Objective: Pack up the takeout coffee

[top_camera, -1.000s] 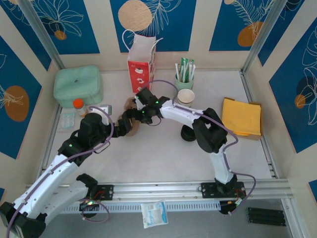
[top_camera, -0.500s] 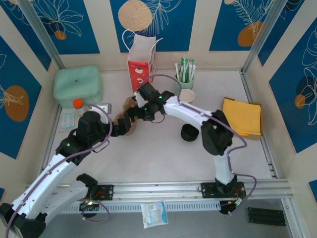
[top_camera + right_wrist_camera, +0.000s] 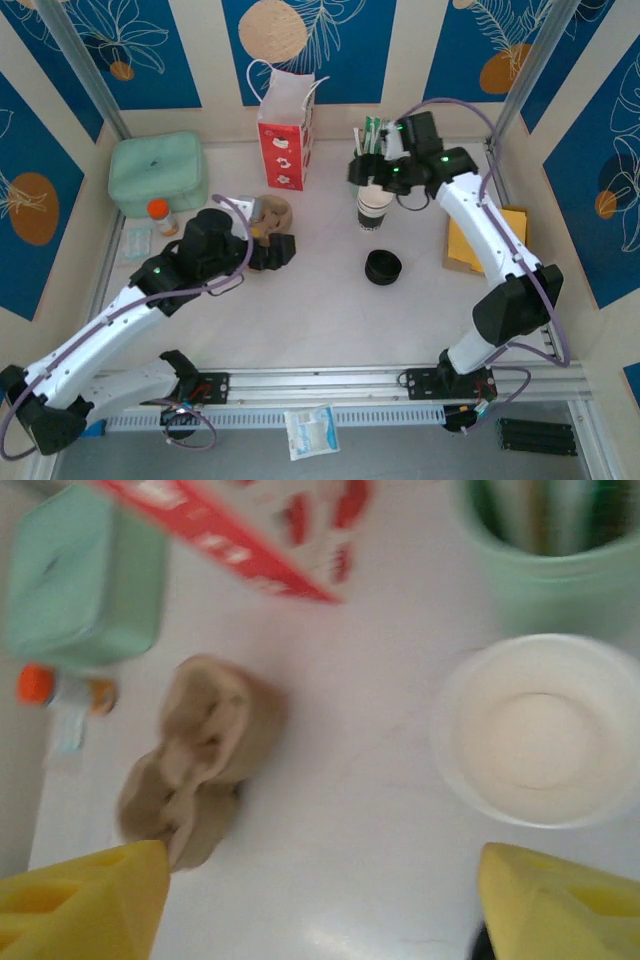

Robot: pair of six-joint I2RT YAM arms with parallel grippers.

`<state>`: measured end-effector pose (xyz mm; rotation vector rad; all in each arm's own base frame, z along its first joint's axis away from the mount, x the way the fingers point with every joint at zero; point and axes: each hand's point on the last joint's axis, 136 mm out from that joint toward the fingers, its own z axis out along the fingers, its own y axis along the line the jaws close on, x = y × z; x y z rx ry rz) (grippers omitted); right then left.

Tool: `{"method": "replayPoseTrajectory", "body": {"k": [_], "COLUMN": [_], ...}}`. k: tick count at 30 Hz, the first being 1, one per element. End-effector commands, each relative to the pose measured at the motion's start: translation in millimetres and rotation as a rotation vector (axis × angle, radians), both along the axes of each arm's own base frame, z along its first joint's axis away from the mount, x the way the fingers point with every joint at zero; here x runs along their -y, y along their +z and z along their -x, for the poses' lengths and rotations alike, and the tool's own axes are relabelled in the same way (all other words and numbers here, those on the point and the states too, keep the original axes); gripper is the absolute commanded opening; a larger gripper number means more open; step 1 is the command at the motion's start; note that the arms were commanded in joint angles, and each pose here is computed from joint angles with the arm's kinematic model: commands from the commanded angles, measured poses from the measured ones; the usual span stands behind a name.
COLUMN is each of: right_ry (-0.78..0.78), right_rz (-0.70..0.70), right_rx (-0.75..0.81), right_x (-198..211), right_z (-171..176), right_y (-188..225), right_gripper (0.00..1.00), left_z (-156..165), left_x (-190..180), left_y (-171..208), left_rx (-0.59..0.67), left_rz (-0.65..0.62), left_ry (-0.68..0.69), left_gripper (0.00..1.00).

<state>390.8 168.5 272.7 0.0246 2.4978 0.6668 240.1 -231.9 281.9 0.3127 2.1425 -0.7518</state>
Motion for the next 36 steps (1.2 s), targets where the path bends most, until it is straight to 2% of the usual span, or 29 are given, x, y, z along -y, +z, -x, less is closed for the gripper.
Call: {"method": "replayPoseTrajectory", "body": {"k": [1,5,10,14,19,24,36], "right_ry": [-0.076,-0.114,-0.114,-0.108,-0.115,-0.106,-0.09], "right_rz": [0.062,0.072,0.109,0.148,0.235,0.26,0.308], "right_rx": [-0.101,-0.164,-0.226,-0.242,-0.243,-0.247,-0.275], "right_x": [36.2,53.5,56.6,56.6,64.4,63.5,60.8], "right_z": [-3.0,-21.8,-37.6,-44.2,-49.1,-54.3,-62.3], "right_y": [-25.1,-45.5,-69.1,-79.6,-88.5,-92.6,-106.3], "right_gripper": [0.75,0.63,0.47,0.39,0.35,0.31,0.3], "left_z": [-8.0,-15.1,-22.1,-23.3,-23.0,-22.4,-20.7], "left_x": [18.6,46.1,69.9,79.4,81.7,83.1,81.4], "left_y": [8.4,-10.0,-34.9,-44.1,-45.7,-45.2,-39.6], "left_rx": [0.046,0.0,-0.062,-0.079,-0.079,-0.077,-0.062], "left_rz": [-0.039,-0.083,-0.123,-0.129,-0.125,-0.123,-0.113], "left_ry": [-0.011,-0.035,-0.039,-0.052,-0.058,-0.066,-0.069], "left_gripper": [0.99,1.0,1.0,0.99,1.0,1.0,0.99]}}
